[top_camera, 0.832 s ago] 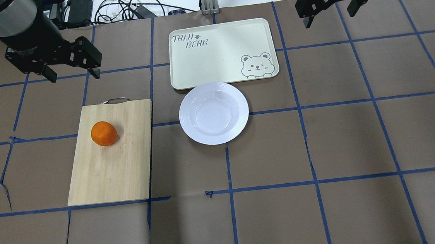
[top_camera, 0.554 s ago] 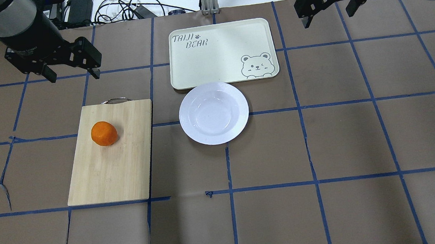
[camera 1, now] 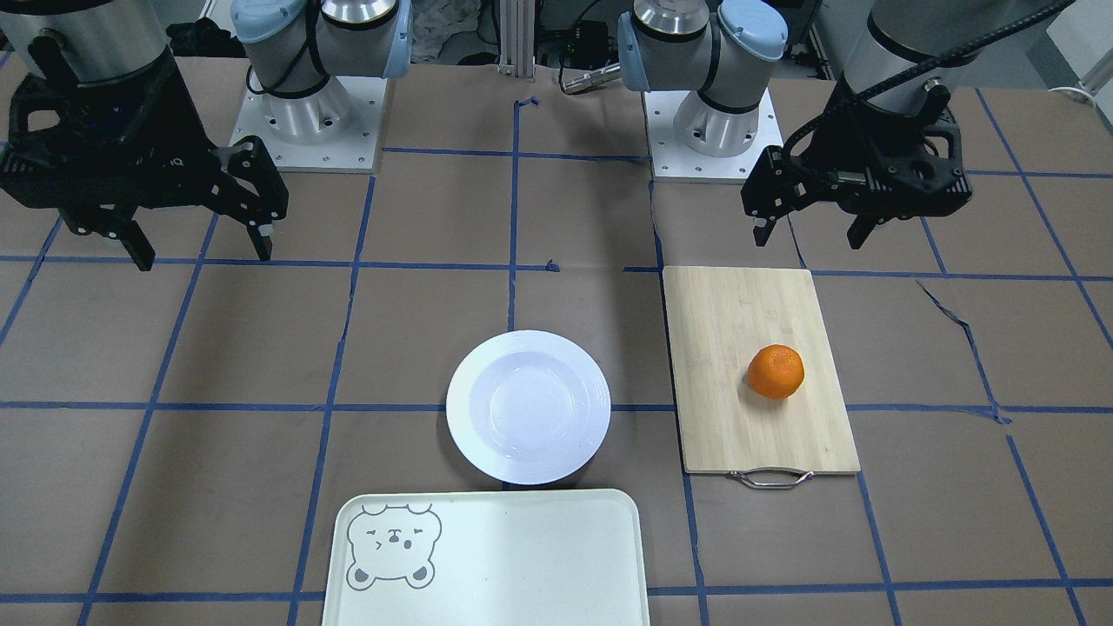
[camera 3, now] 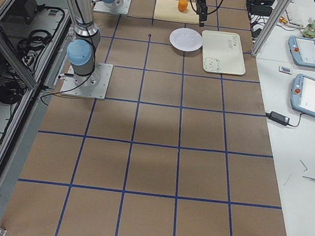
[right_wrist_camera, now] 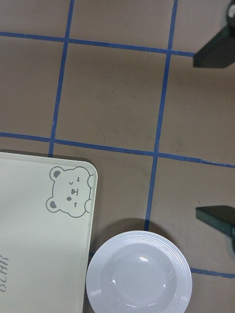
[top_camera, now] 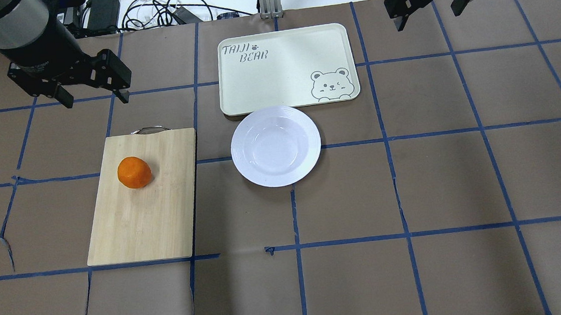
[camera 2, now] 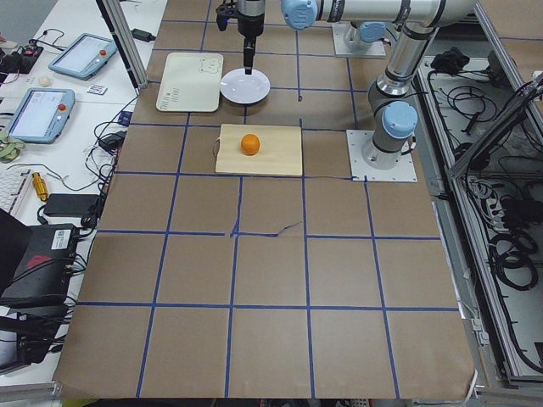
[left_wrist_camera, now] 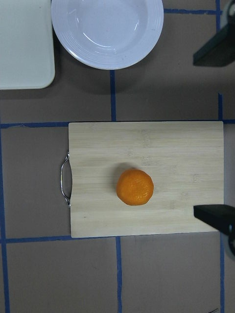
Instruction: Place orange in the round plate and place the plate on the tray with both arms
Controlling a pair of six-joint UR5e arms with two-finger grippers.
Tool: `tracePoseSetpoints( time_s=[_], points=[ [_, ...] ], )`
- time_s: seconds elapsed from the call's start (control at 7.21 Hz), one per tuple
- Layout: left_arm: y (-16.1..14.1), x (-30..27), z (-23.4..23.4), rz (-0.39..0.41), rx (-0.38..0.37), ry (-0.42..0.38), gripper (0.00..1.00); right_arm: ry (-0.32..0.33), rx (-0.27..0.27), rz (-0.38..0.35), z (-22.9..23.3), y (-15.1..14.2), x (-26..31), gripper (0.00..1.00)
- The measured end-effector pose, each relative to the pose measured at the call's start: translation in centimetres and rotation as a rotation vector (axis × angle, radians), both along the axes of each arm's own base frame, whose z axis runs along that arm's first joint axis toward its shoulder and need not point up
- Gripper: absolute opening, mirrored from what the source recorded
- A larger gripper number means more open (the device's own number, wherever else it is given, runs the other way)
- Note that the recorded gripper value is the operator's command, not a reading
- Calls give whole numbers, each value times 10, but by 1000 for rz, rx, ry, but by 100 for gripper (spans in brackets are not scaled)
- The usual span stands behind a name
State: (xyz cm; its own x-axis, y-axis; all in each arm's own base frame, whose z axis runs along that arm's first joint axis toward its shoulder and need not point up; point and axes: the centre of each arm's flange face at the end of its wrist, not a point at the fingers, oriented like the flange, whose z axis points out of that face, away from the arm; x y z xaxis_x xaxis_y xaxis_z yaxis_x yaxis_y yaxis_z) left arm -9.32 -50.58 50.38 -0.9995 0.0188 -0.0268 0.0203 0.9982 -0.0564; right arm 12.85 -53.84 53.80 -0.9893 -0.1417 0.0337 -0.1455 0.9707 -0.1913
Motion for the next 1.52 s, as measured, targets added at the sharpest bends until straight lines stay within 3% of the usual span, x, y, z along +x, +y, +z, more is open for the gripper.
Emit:
tracePoseSetpoints(
  time_s=[1.52],
  points=[
    [-6,4,-17,12,30,14,100,-3,37,13,-3,9,5,100]
  ],
)
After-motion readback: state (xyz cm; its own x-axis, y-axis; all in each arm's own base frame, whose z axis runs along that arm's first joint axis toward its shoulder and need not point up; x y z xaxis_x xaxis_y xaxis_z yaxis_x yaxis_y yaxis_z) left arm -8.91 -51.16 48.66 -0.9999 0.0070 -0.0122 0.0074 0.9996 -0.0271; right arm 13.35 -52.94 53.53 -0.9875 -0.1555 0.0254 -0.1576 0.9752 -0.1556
